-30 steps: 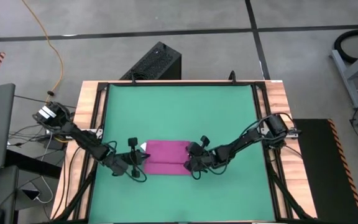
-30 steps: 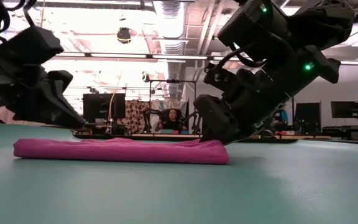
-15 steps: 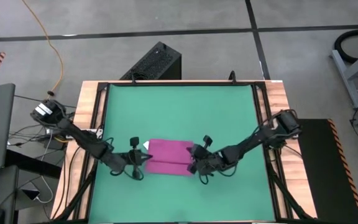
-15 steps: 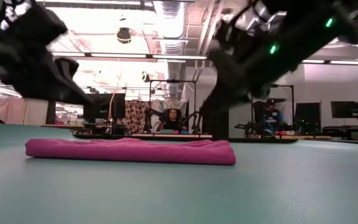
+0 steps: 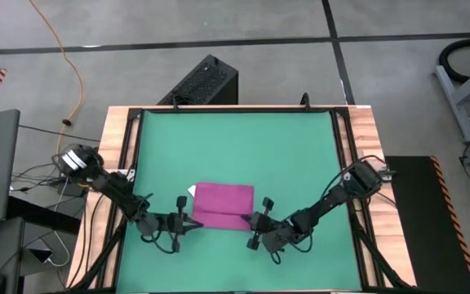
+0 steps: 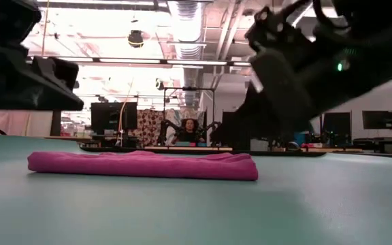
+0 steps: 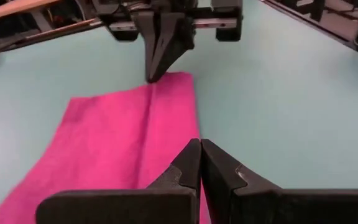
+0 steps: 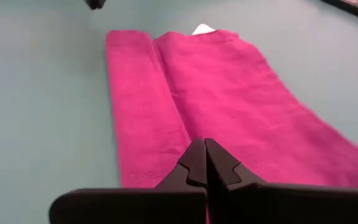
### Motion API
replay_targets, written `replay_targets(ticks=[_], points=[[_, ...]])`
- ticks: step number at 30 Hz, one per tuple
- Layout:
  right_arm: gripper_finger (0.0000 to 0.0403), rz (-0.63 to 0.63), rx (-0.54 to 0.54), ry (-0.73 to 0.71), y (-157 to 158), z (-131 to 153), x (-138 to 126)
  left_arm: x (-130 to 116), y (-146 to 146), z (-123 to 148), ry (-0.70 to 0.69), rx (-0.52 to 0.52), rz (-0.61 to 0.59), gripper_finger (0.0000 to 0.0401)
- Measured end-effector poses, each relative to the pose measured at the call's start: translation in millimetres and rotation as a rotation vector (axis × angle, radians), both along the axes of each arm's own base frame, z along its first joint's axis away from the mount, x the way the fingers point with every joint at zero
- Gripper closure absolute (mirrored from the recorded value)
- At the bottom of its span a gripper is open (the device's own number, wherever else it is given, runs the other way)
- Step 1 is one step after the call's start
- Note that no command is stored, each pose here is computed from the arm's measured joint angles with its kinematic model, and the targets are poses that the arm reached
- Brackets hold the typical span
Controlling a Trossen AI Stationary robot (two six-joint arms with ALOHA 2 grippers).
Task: Roll towel
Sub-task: Roll the pink towel
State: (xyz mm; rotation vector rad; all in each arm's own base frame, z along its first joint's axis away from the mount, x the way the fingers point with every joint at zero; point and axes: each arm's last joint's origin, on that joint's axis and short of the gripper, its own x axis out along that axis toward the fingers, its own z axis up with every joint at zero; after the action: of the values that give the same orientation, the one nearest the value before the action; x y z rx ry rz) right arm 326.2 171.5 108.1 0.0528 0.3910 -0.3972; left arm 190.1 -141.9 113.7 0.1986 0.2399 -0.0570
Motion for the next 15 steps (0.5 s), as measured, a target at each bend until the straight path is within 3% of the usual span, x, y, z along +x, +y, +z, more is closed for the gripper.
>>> replay_targets(ticks=[8,15], points=[[0.0397,-0.018,0.057,0.008,2,-30,2,1,1,-24,0.055,0.002,0.064,0.0401],[0.0397,-0.024,0.075,0.016,2,-32,1,1,10,-35,0.148,-0.011,0.134,0.0401]])
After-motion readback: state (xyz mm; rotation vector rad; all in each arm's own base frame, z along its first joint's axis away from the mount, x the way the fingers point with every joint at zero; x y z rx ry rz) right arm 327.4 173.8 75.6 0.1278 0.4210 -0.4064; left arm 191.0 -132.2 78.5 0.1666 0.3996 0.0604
